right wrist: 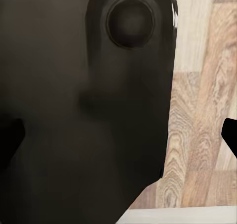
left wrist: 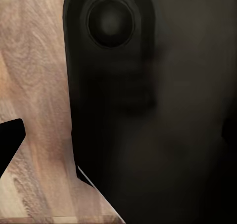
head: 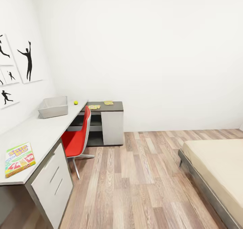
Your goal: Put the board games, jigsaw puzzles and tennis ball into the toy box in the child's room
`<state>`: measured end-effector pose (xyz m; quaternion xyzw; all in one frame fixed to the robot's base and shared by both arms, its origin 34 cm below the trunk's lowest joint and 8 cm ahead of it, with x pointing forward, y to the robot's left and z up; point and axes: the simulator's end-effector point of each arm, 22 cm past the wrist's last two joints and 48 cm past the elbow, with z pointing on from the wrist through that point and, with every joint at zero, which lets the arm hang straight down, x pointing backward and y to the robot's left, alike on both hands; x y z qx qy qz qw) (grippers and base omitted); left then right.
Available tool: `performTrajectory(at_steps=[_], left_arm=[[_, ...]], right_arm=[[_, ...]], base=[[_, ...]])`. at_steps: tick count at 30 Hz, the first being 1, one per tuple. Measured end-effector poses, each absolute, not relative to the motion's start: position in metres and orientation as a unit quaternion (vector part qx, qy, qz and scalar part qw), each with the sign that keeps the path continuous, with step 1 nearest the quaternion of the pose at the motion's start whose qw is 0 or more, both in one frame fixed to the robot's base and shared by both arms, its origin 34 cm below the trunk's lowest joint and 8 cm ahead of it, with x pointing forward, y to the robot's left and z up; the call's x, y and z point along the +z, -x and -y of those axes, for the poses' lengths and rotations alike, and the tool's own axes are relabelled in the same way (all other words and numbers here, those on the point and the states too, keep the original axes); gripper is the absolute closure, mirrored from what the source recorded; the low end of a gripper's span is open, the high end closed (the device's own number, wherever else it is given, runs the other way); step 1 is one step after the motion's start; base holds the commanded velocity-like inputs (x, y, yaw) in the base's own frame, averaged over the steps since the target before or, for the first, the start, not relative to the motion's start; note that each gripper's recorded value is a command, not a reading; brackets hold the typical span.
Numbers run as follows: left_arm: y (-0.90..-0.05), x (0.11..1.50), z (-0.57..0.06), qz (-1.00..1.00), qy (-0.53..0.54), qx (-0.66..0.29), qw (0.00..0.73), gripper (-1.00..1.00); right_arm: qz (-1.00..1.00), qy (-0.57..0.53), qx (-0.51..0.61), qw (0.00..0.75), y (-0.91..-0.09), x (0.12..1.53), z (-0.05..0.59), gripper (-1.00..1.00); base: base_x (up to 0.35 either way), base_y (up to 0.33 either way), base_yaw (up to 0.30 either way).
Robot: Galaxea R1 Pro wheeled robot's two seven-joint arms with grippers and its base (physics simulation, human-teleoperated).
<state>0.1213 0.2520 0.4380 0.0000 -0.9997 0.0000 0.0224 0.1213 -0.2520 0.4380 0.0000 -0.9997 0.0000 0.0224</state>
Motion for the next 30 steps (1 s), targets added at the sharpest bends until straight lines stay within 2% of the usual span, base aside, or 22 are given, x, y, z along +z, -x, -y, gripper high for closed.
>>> performTrajectory(at_steps=[16,30], left_arm=[[-0.125,0.438,-0.246,1.0,-0.001,0.004,0.018,-1.0],[-0.134,0.443,-0.245,1.0,0.003,0.005,-0.003,-1.0]], right_arm=[[0.999,-0.002,-0.022,0.022,-0.121,0.439,0.214,-1.0],[1.0,0.0,-0.009,0.019,-0.124,0.443,0.235,-1.0]], base=[[0.0,0.0,0.0],[0.0,0.0,0.0]])
